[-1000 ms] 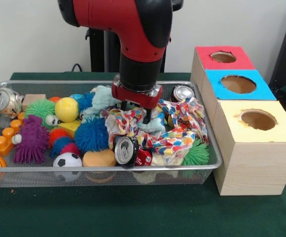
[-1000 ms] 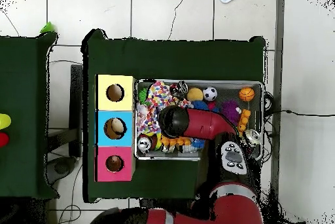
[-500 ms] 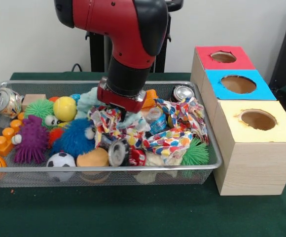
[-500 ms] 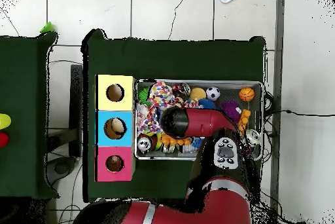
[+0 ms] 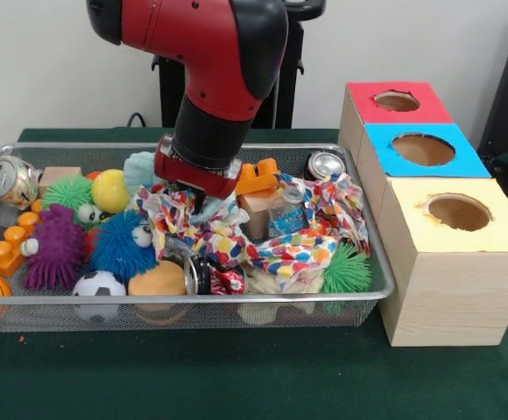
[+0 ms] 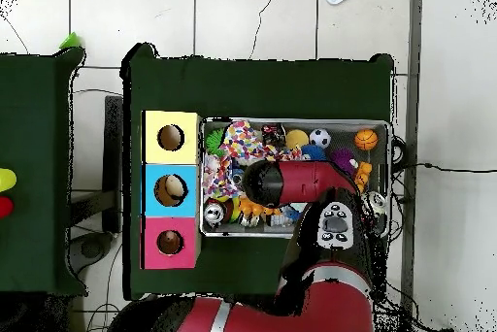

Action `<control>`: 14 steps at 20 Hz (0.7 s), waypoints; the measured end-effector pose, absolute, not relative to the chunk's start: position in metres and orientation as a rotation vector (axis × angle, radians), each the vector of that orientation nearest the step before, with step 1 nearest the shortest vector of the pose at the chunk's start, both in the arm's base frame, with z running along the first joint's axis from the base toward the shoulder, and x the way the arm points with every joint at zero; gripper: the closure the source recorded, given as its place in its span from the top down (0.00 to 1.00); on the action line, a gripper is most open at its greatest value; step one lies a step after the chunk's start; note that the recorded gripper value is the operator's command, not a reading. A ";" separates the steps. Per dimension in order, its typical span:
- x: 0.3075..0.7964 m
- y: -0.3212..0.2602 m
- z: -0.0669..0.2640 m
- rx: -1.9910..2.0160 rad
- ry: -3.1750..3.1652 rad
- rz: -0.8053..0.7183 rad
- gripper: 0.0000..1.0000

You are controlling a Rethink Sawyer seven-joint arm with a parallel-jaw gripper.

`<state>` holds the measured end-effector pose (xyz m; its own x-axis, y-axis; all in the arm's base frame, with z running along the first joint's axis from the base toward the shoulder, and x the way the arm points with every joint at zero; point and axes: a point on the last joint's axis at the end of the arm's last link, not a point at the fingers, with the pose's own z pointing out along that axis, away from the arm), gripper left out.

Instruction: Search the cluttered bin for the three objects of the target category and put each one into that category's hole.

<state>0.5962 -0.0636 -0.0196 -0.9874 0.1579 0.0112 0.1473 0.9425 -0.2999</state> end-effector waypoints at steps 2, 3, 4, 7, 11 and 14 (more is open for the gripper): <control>0.596 -0.065 -0.020 -0.223 -3.063 0.479 0.00; 0.596 -0.066 -0.020 -0.207 -3.065 0.488 0.00; 0.596 -0.067 -0.019 -0.196 -3.066 0.495 0.00; 0.596 -0.071 -0.019 -0.166 -3.068 0.514 0.00; 0.595 -0.081 -0.018 -0.137 -3.070 0.540 0.00; 0.594 -0.092 -0.017 -0.122 -3.070 0.560 0.00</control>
<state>0.5941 -0.0917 -0.0173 -0.9968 0.0798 0.0043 0.0732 0.9328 -0.3530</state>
